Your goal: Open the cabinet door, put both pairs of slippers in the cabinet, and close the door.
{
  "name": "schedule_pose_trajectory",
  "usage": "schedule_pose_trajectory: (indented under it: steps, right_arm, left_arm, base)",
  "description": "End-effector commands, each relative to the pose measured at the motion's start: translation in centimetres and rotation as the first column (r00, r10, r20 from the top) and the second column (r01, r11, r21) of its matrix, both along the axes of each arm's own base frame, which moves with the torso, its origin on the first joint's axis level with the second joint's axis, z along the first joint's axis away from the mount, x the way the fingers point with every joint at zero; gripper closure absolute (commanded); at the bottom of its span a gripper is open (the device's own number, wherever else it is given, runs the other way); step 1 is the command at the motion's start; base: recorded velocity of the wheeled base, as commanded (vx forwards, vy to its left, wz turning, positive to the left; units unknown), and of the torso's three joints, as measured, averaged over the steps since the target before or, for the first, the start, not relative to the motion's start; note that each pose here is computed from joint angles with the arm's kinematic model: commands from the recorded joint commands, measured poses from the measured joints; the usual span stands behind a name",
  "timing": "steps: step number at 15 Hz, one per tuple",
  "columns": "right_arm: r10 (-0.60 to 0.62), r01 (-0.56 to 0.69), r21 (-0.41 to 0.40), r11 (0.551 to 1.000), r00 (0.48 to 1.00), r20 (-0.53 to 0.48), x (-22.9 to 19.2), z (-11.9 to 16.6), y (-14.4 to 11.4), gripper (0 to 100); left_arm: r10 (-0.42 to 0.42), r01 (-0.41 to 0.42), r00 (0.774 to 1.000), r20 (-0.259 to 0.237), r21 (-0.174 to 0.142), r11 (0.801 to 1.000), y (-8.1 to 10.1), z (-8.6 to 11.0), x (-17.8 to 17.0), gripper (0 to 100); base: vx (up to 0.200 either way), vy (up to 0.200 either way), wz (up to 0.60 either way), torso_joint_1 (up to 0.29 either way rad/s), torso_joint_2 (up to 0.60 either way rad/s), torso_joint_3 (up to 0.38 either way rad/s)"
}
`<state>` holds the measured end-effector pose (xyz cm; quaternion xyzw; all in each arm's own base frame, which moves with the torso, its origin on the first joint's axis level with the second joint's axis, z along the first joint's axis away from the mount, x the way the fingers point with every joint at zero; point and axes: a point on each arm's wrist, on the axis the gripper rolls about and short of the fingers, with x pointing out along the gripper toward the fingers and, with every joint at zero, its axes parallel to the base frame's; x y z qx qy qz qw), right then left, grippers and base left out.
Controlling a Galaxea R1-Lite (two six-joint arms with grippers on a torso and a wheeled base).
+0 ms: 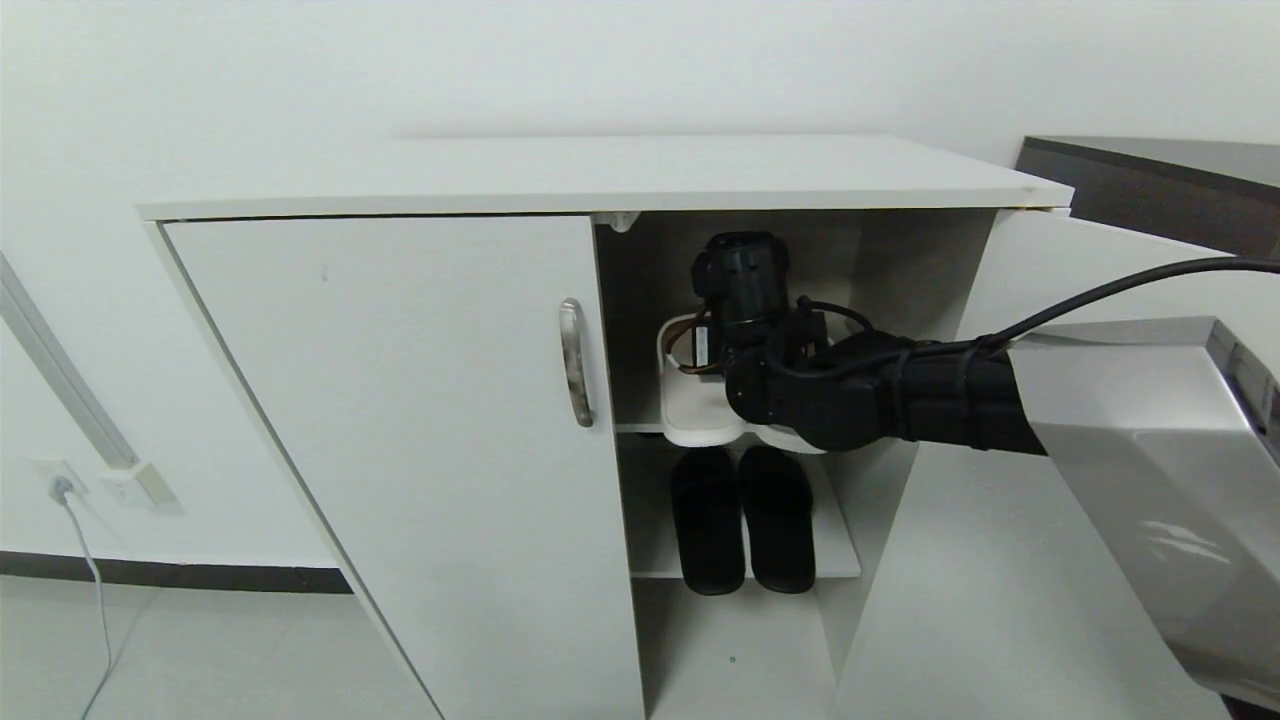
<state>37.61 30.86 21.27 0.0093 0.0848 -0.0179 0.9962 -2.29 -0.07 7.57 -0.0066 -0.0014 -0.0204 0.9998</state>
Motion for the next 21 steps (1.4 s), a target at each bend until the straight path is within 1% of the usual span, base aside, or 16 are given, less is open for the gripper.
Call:
schedule_pose_trajectory:
  steps: [1, 7, 8, 12, 16, 19, 21]
  right_arm:
    - [-0.007, 0.007, -0.001, 1.0, 1.0, -0.001, 0.4, -0.3, 0.0, 100]
    - [-0.011, 0.011, -0.012, 1.0, 1.0, -0.014, 0.7, -0.7, -0.1, 100]
    - [-0.011, 0.011, -0.013, 1.0, 1.0, -0.015, 0.7, -0.8, -0.1, 0]
    - [-0.007, 0.006, -0.012, 1.0, 1.0, -0.022, 0.2, -0.8, 0.0, 0]
    - [0.001, -0.002, -0.016, 1.0, 0.999, -0.04, -1.6, -0.5, -0.2, 0]
    - [0.012, -0.013, -0.011, 1.0, 0.998, -0.062, -4.1, 0.3, -1.0, 0]
    - [0.033, -0.034, -0.009, 0.999, 0.996, -0.081, -6.6, 0.9, -1.8, 0]
  left_arm:
    - [0.001, -0.001, 1.0, 0.0, -0.001, 1.0, 0.0, 0.0, 0.0, 100]
    - [0.002, -0.002, 1.0, 0.0, -0.001, 1.0, 0.0, 0.0, 0.0, 100]
    - [0.002, -0.003, 1.0, -0.001, -0.001, 1.0, 0.0, 0.0, 0.0, 100]
    - [0.003, -0.003, 1.0, -0.001, 0.001, 1.0, 0.0, 0.0, 0.0, 100]
    - [0.004, -0.004, 1.0, -0.003, 0.001, 1.0, 0.0, 0.0, 0.0, 100]
    - [0.004, -0.004, 1.0, -0.001, 0.001, 1.0, 0.0, 0.0, 0.0, 100]
    - [0.004, -0.004, 1.0, -0.001, 0.001, 1.0, 0.0, 0.0, 0.0, 100]
  base:
    - [0.0, 0.0, 0.0, 0.0, 0.0, 0.0]
    - [0.0, 0.0, 0.0, 0.0, 0.0, 0.0]
    - [0.0, 0.0, 0.0, 0.0, 0.0, 0.0]
    - [0.0, 0.0, 0.0, 0.0, 0.0, 0.0]
    - [0.0, 0.0, 0.0, 0.0, 0.0, 0.0]
    - [0.0, 0.0, 0.0, 0.0, 0.0, 0.0]
    - [0.0, 0.0, 0.0, 0.0, 0.0, 0.0]
